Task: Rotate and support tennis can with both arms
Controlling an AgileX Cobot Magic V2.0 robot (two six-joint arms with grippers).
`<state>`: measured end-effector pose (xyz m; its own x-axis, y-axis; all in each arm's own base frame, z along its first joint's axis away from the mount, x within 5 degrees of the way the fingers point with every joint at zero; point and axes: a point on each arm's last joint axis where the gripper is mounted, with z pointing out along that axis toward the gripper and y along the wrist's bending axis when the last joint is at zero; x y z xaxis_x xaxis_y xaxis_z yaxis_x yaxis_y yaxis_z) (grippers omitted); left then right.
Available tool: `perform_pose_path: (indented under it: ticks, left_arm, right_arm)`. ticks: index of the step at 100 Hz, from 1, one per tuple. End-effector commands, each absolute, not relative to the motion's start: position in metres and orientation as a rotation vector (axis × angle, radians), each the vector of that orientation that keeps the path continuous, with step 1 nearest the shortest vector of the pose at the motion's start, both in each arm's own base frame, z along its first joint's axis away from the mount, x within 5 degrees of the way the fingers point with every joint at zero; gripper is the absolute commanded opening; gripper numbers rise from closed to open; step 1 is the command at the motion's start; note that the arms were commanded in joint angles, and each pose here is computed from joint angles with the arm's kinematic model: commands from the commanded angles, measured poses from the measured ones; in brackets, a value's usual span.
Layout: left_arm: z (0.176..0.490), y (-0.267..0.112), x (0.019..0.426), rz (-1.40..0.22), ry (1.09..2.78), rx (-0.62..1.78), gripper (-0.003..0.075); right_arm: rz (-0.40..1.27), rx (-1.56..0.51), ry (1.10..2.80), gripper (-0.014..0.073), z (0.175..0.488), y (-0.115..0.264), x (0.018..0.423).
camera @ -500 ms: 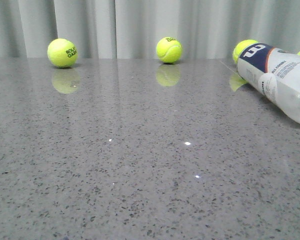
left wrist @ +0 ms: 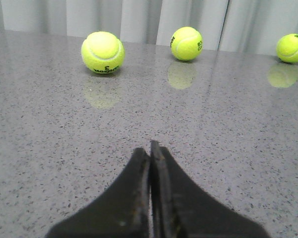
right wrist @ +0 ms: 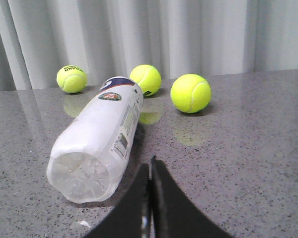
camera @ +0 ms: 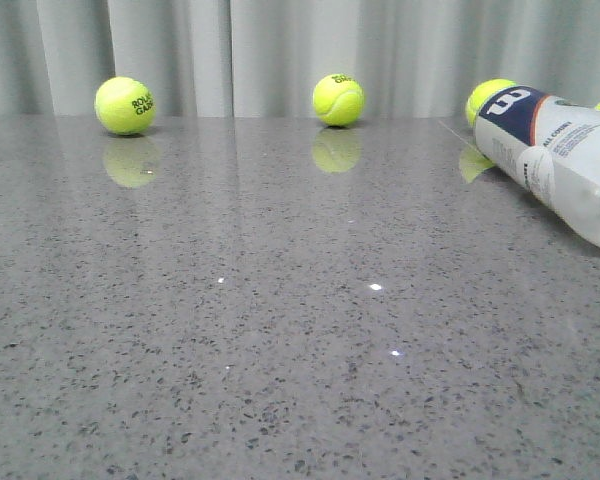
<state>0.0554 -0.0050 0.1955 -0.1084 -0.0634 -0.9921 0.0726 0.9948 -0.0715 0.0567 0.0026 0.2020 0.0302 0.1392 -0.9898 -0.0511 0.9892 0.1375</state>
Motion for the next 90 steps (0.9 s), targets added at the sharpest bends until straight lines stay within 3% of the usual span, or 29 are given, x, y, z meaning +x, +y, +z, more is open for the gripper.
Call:
perform_pose_path:
  ticks: [1,17,51,71,90]
  left_arm:
    - [0.189,-0.004,0.055,-0.13,1.611,-0.014,-0.0019]
    - [0.189,-0.004,0.055,-0.13,1.611,-0.014,-0.0019]
    - [0.189,-0.004,0.055,-0.13,1.611,-0.014,-0.0019]
    - [0.189,-0.004,0.055,-0.13,1.611,-0.014,-0.0019]
    - [0.189,-0.004,0.055,-0.13,1.611,-0.014,-0.0019]
  right_arm:
    - [0.133,0.056,1.442,-0.0061,0.211,0.002,0.055]
    - [0.131,0.058,1.484,-0.0061,0.228,0.002,0.054]
    - [0.117,0.07,1.718,-0.0061,0.304,0.002,0.066]
    - [0.111,0.075,1.828,-0.0061,0.341,0.004,0.097]
    - [0.113,0.086,1.967,-0.0055,0.351,0.006,0.131]
